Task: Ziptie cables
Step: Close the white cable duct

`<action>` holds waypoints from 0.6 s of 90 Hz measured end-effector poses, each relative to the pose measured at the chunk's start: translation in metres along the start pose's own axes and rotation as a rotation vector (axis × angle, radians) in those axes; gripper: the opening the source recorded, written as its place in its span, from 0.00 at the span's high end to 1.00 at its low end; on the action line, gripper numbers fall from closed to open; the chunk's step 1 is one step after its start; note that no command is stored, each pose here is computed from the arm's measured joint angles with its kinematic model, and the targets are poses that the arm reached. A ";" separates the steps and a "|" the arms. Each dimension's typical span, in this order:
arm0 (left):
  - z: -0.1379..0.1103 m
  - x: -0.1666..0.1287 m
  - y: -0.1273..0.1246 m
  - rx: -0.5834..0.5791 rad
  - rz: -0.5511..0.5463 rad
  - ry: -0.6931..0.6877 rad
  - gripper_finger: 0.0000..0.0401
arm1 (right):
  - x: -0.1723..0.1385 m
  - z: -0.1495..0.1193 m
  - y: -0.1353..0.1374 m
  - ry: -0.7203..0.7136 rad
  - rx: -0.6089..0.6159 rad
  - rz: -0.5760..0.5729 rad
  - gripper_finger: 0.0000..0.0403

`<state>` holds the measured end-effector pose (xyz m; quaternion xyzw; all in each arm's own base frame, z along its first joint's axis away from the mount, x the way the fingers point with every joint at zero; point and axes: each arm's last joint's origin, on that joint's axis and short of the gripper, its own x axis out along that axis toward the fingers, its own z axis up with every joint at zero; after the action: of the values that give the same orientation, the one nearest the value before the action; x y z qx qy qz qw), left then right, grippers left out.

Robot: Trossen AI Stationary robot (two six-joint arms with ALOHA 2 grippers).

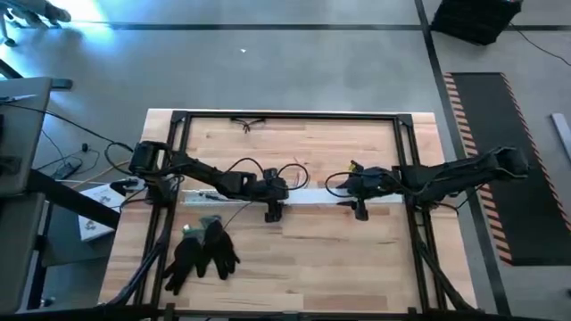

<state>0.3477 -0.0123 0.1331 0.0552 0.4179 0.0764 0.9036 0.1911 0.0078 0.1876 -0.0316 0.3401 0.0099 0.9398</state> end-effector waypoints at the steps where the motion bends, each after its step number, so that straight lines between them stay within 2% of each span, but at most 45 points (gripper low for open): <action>1: 0.000 0.000 0.000 -0.001 0.000 0.000 0.41 | -0.001 0.000 0.000 -0.001 -0.003 -0.003 0.48; 14: 0.000 0.000 0.000 -0.002 -0.001 -0.001 0.41 | -0.010 -0.002 -0.001 0.006 -0.012 -0.026 0.48; 30: 0.000 0.000 0.000 -0.002 -0.001 -0.002 0.41 | -0.012 -0.009 -0.001 0.072 0.035 -0.024 0.48; 54: 0.001 -0.001 -0.004 0.002 -0.010 -0.007 0.41 | -0.012 -0.011 0.000 0.092 -0.003 -0.010 0.48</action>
<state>0.3479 -0.0169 0.1335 0.0544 0.4150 0.0712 0.9054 0.1751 0.0066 0.1873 -0.0350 0.3828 0.0045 0.9232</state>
